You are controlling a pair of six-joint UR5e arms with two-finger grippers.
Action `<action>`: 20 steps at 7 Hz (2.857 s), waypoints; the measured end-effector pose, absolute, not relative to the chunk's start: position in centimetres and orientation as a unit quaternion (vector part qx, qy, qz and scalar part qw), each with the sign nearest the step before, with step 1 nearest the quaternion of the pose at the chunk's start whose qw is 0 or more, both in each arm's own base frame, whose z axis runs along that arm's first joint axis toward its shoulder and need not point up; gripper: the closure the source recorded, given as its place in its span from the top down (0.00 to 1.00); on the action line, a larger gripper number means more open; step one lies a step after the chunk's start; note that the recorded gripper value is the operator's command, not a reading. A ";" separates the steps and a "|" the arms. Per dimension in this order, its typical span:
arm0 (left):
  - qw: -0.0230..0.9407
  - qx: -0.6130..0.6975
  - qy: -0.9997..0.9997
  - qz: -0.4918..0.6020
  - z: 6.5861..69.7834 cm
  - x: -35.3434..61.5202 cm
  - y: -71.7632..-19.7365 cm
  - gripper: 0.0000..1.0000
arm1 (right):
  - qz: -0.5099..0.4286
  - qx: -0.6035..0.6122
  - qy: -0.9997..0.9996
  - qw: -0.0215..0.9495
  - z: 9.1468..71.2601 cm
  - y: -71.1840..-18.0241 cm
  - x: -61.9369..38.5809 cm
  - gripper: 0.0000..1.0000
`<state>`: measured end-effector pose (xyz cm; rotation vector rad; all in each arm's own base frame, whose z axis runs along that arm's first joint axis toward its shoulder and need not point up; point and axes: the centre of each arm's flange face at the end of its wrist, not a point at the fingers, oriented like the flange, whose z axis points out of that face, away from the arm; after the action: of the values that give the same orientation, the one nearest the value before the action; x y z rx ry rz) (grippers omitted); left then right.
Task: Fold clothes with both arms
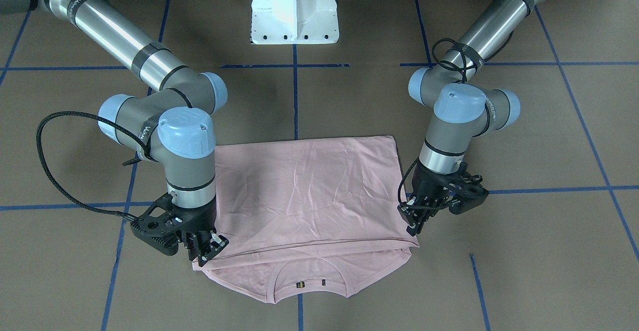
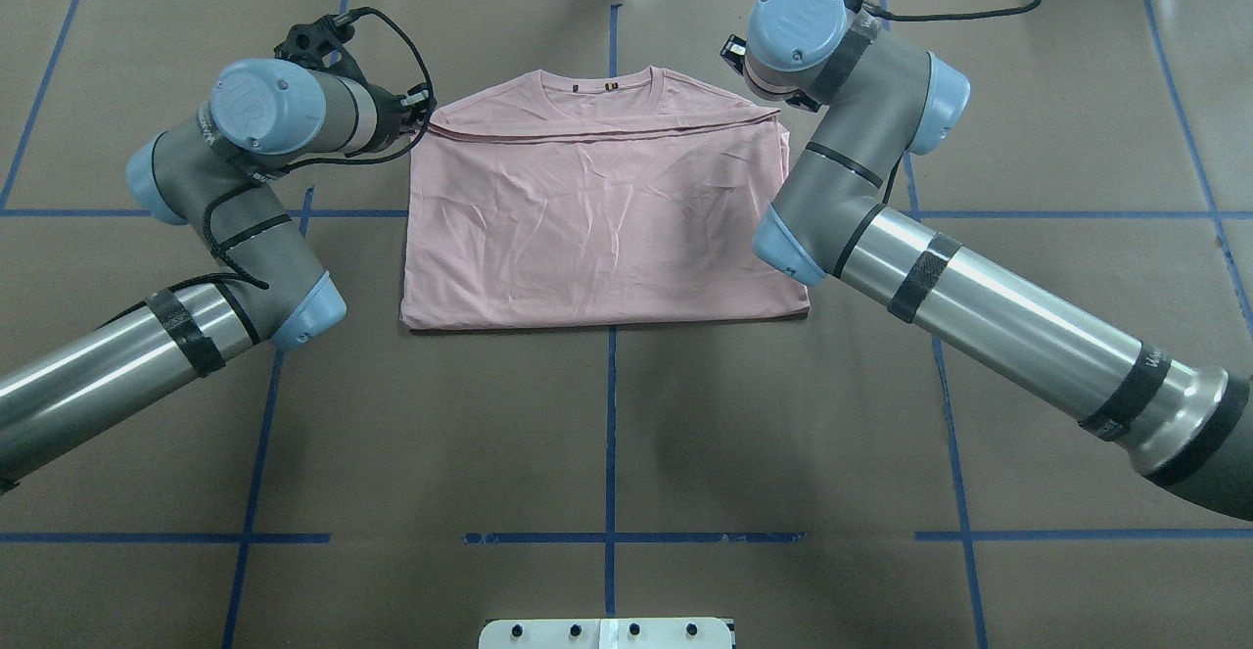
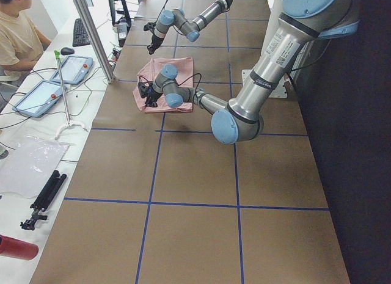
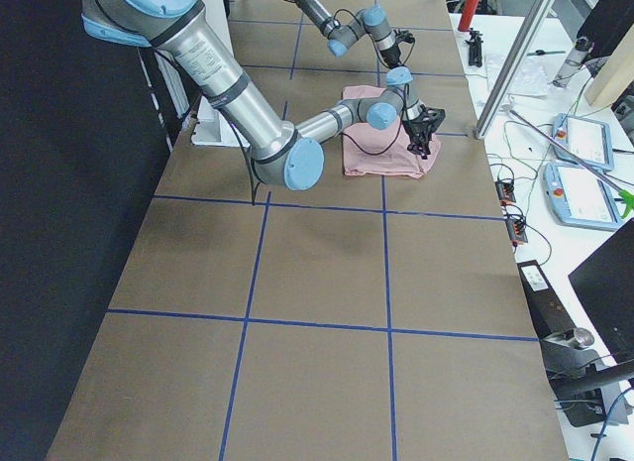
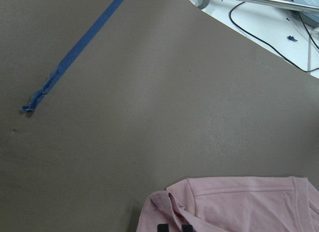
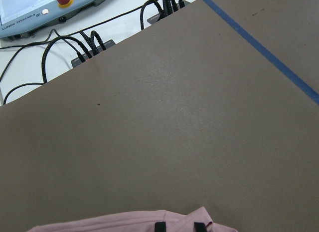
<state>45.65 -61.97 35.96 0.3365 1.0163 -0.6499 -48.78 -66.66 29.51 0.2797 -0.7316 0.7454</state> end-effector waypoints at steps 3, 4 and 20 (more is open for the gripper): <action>0.802 0.161 0.489 -0.302 35.2 44.9 -61.0 0.24 | 0.317 0.105 -0.393 0.857 28.9 -61.0 -48.2 0.59; 0.800 0.162 0.493 -0.301 35.4 44.2 -60.3 0.25 | 0.291 0.086 -0.415 0.857 29.9 -54.8 -47.9 0.73; 0.790 0.162 0.500 -0.316 34.7 44.2 -58.9 0.28 | 0.280 0.013 -0.413 0.866 36.9 -40.9 -46.3 0.00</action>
<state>44.20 -58.90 34.71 0.3499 1.0765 -0.6804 -46.26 -40.95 36.94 0.0279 -0.8655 0.5865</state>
